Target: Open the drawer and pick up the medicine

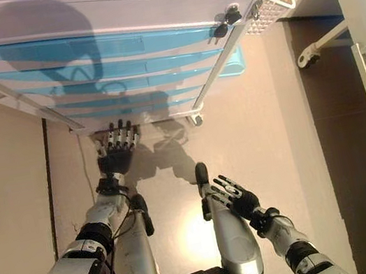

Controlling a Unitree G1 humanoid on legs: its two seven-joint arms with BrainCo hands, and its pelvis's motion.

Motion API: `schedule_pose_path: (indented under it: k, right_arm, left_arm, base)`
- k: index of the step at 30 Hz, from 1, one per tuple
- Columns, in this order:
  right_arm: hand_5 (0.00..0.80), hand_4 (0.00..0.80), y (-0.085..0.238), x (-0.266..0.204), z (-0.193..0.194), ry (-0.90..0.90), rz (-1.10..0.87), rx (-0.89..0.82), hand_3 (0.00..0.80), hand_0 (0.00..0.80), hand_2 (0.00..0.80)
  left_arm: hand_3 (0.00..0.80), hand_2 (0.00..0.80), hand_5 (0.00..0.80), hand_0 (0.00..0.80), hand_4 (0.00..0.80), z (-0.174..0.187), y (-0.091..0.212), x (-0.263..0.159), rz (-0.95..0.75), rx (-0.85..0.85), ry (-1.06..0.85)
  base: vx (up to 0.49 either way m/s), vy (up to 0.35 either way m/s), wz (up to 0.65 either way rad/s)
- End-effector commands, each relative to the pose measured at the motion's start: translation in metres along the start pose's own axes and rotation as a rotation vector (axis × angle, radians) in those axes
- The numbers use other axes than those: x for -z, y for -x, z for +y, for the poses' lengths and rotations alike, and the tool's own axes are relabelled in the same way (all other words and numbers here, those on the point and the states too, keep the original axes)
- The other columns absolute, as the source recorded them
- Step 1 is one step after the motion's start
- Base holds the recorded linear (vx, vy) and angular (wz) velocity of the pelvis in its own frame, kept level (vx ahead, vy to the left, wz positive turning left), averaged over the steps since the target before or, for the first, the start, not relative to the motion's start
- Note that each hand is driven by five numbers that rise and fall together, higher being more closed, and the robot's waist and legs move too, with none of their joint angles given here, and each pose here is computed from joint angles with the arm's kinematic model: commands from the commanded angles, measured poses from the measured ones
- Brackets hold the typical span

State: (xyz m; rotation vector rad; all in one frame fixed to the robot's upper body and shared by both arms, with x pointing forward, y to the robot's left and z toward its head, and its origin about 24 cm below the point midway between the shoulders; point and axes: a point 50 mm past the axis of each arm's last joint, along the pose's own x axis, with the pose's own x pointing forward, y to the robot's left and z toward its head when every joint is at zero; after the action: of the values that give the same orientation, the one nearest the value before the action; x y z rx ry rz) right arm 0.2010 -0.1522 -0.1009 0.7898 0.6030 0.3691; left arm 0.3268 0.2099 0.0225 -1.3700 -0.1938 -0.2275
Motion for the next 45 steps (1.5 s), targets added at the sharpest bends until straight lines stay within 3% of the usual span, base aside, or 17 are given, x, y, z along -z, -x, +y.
schedule_pose_path:
  k: [1,12,21,34,45]
  right_arm:
    - [0.000,0.000,0.022,0.038,-0.007,-0.029,0.147,0.016,0.000,0.000,0.000]
    - [0.000,0.000,0.020,0.038,-0.002,-0.016,0.147,-0.026,0.000,0.000,0.000]
    - [0.000,0.000,0.022,0.045,0.000,-0.022,0.147,-0.057,0.000,0.000,0.000]
    - [0.000,0.000,0.022,0.049,0.003,-0.027,0.152,-0.083,0.000,0.000,0.000]
    - [0.000,0.000,0.022,0.047,0.005,-0.028,0.145,-0.086,0.000,0.000,0.000]
  left_arm:
    - [0.000,0.000,0.000,0.000,0.000,-0.022,-0.027,-0.017,-0.061,0.071,0.027]
    - [0.000,0.000,0.000,0.000,0.000,-0.071,-0.069,-0.071,-0.152,0.134,-0.025]
    - [0.000,0.000,0.000,0.000,0.000,-0.118,-0.093,-0.091,-0.147,0.245,-0.110]
    - [0.000,0.000,0.000,0.000,0.000,-0.157,-0.110,-0.091,-0.104,0.371,-0.158]
    - [0.000,0.000,0.000,0.000,0.000,-0.185,-0.116,-0.066,0.000,0.552,-0.198]
  base:
    - [0.097,-0.015,0.01]
    - [-0.005,-0.016,-0.03]
    - [-0.011,-0.033,-0.03]
    - [-0.001,-0.027,0.01]
    - [-0.001,0.000,0.01]
